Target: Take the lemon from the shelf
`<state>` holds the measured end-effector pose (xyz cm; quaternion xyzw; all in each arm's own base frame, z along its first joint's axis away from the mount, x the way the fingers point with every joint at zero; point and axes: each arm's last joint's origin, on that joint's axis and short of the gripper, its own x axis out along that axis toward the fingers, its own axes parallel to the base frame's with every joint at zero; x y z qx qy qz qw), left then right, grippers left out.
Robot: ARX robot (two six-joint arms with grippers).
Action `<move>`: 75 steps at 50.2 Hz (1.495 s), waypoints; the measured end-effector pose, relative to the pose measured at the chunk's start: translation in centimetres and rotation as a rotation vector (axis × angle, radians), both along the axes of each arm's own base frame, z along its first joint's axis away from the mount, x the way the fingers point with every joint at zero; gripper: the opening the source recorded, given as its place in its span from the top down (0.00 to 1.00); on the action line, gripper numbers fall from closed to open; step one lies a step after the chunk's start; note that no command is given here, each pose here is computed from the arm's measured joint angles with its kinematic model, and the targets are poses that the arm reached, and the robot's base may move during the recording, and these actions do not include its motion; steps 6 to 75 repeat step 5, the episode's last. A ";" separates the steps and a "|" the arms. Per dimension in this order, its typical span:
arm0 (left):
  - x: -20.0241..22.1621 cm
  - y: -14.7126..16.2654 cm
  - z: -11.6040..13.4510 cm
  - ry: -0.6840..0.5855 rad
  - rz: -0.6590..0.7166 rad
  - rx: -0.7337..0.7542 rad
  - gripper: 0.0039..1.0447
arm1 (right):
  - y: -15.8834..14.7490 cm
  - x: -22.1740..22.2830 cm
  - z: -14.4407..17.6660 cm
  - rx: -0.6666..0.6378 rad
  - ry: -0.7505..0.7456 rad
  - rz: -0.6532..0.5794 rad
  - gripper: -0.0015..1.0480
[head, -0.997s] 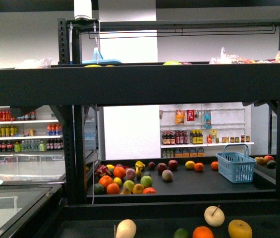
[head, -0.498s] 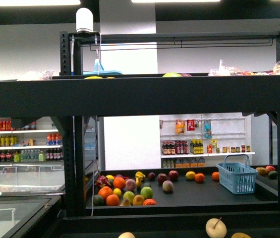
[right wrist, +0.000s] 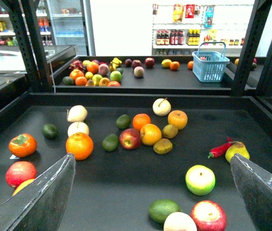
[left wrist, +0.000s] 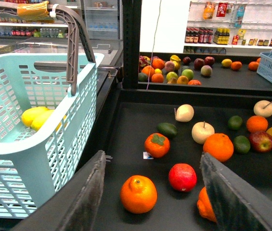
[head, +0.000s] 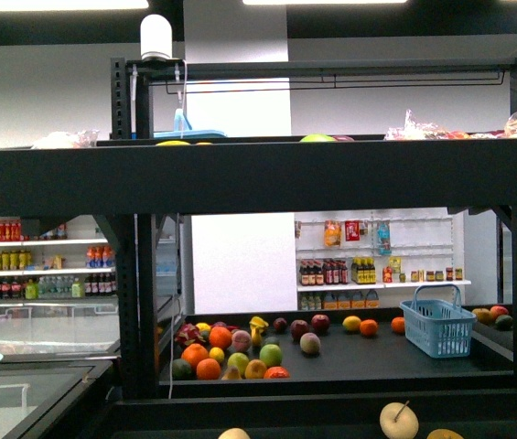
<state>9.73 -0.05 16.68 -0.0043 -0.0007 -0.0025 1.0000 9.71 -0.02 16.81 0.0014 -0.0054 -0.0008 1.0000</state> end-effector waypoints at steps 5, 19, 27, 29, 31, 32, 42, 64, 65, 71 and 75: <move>0.0 0.0 0.0 0.000 0.000 0.000 0.20 | 0.0 0.0 0.0 0.000 0.000 0.000 0.07; 0.0 0.0 0.0 0.000 0.000 0.000 0.20 | 0.0 0.0 0.0 0.000 0.000 0.000 0.07; 0.0 0.0 0.0 0.000 0.000 0.000 0.20 | 0.0 0.0 0.0 0.000 0.000 0.000 0.07; 0.0 0.0 0.0 0.000 0.000 0.000 0.20 | 0.0 0.0 0.0 0.000 0.000 0.000 0.07; 0.0 0.0 0.0 0.000 0.000 0.000 0.20 | 0.0 0.0 0.0 0.000 0.000 0.000 0.07; 0.0 0.0 0.0 0.000 0.000 0.000 0.20 | 0.0 0.0 0.0 0.000 0.000 0.000 0.07; 0.0 0.0 0.0 0.000 0.000 0.000 0.20 | 0.0 0.0 0.0 0.000 0.000 0.000 0.07; 0.0 0.0 0.0 0.000 0.000 0.000 0.20 | 0.0 0.0 0.0 0.000 0.000 0.000 0.07; 0.0 0.0 0.0 0.000 0.000 0.000 0.20 | 0.0 0.0 0.0 0.000 0.000 0.000 0.07; 0.0 0.0 0.0 0.000 0.000 0.000 0.20 | 0.0 0.0 0.0 0.000 0.000 0.000 0.07; 0.0 0.0 0.0 0.000 0.000 0.000 0.20 | 0.0 0.0 0.0 0.000 0.000 0.000 0.07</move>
